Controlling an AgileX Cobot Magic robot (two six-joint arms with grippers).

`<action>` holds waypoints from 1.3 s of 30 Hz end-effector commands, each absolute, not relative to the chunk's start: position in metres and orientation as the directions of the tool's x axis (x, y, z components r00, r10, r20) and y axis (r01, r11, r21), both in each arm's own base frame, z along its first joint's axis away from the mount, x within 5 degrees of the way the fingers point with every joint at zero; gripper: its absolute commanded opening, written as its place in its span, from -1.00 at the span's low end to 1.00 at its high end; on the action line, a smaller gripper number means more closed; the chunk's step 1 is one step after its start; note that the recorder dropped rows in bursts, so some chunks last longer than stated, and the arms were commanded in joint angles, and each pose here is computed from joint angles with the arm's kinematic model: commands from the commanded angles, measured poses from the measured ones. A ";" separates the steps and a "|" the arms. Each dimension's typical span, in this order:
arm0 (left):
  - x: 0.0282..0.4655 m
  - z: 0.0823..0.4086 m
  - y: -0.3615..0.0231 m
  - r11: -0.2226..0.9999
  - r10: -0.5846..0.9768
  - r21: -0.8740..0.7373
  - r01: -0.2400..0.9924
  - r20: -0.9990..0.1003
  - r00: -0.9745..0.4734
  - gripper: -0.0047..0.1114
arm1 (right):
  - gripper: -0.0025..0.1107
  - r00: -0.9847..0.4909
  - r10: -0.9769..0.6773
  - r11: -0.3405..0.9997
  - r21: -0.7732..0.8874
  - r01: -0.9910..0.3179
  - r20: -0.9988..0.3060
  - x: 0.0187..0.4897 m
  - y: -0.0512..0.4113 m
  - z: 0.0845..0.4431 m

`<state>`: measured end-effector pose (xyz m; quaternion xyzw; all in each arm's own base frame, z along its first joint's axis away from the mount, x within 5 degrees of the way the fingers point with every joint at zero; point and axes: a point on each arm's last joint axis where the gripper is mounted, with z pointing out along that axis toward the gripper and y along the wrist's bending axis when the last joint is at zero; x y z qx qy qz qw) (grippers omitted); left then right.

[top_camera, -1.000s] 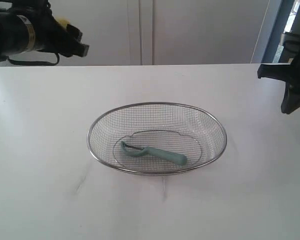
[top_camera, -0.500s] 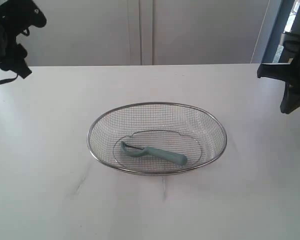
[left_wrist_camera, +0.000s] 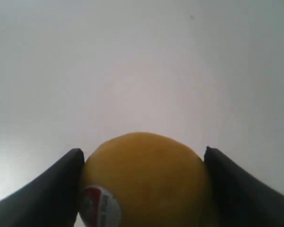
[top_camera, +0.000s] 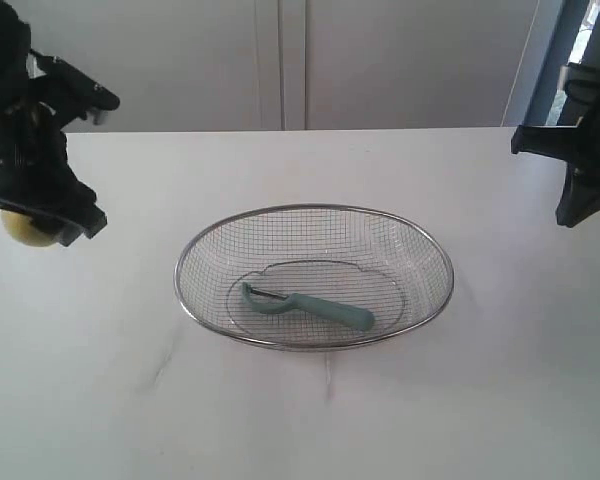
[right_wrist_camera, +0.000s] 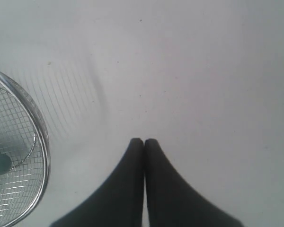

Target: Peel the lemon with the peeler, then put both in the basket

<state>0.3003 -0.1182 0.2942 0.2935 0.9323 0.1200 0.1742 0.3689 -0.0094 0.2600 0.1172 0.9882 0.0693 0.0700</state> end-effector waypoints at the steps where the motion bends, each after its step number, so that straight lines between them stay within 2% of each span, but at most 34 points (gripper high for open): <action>1: 0.299 0.315 -0.129 0.794 0.607 0.203 0.573 -0.217 -0.765 -0.92 | -0.96 -0.957 0.249 0.961 0.160 0.226 -0.147 0.369 -0.011 0.267; 6: 0.318 0.293 -0.150 0.798 0.603 0.085 0.597 -0.138 -0.786 -0.92 | -0.96 -0.957 0.249 0.961 0.160 0.226 -0.147 0.369 -0.011 0.267; 16: 0.336 0.263 -0.206 0.728 0.685 0.074 0.682 -0.129 -0.717 -0.92 | -0.96 -0.957 0.250 0.961 0.160 0.226 -0.150 0.369 -0.011 0.267; 23: 0.345 0.260 -0.242 0.695 0.710 0.089 0.714 -0.242 -0.661 -0.92 | -0.96 -0.956 0.250 0.961 0.161 0.226 -0.154 0.369 -0.011 0.267; 27: 0.348 0.253 -0.261 0.693 0.699 0.039 0.720 -0.282 -0.657 -0.92 | -0.96 -0.955 0.252 0.960 0.161 0.227 -0.154 0.369 -0.011 0.267; 39: 0.362 0.228 -0.295 0.691 0.650 -0.008 0.723 -0.431 -0.626 -0.92 | -0.96 -0.955 0.254 0.960 0.162 0.229 -0.155 0.370 -0.011 0.267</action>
